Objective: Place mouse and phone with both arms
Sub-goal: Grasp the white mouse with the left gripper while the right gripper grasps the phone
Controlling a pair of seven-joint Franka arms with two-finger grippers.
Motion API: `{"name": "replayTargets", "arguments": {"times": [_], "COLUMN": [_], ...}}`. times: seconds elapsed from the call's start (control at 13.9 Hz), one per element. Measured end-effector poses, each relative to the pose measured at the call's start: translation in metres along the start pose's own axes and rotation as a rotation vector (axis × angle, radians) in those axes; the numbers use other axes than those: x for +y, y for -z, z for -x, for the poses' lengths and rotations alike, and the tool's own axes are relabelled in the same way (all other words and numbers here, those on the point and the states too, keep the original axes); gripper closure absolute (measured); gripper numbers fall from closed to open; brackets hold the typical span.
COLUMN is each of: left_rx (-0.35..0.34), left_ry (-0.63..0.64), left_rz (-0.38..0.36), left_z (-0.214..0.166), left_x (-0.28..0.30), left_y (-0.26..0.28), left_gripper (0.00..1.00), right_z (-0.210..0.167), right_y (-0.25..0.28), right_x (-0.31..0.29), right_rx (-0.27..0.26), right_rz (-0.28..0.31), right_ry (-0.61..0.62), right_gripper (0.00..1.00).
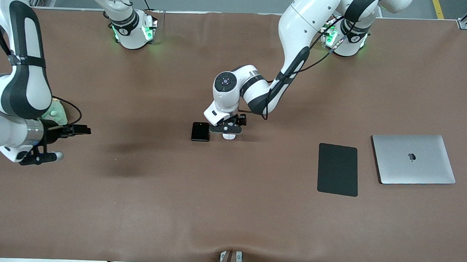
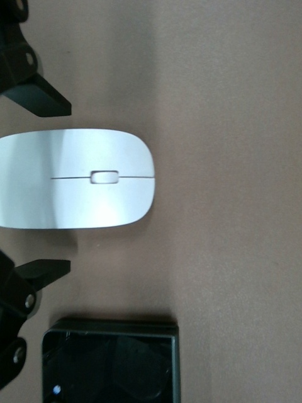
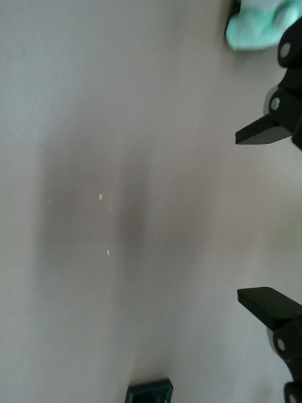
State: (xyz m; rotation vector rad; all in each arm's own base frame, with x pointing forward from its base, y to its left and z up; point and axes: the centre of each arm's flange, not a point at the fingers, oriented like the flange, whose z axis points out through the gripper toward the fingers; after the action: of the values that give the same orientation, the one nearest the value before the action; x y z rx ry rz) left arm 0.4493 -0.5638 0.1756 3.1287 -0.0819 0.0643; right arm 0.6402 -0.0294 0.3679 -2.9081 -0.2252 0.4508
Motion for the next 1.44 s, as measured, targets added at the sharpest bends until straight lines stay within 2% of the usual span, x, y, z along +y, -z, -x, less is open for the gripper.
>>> {"name": "replayTargets", "arguments": {"times": [0.22,0.29,0.5,0.79,1.01,1.44], "left_rx": [0.001,0.001,0.004,0.037,0.058,0.088], "left_ry": [-0.002,-0.002,0.0,0.027,0.076,0.194], "left_rz": [-0.001,-0.001,0.001,0.024,0.03,0.019], "left_z": [0.0,0.0,-0.001,-0.022,-0.052,-0.107], "left_x": [0.0,0.0,0.0,-0.004,-0.024,-0.09], "left_y": [-0.005,-0.005,-0.004,0.017,0.059,0.16], "left_gripper": [0.0,0.06,0.39,0.39,0.39,0.39], "right_z": [-0.009,-0.013,-0.023,-0.022,-0.024,-0.027], "right_y": [-0.017,-0.025,-0.06,-0.098,-0.122,-0.187], "right_x": [-0.026,-0.037,-0.075,-0.111,-0.153,-0.249], "right_rx": [-0.006,0.001,0.025,-0.001,0.032,0.096], "right_rz": [-0.023,-0.019,-0.009,-0.016,-0.048,-0.003], "right_ry": [-0.007,-0.014,-0.025,-0.055,-0.085,-0.165], "right_gripper": [0.0,0.0,0.0,0.0,0.0,0.0]}}
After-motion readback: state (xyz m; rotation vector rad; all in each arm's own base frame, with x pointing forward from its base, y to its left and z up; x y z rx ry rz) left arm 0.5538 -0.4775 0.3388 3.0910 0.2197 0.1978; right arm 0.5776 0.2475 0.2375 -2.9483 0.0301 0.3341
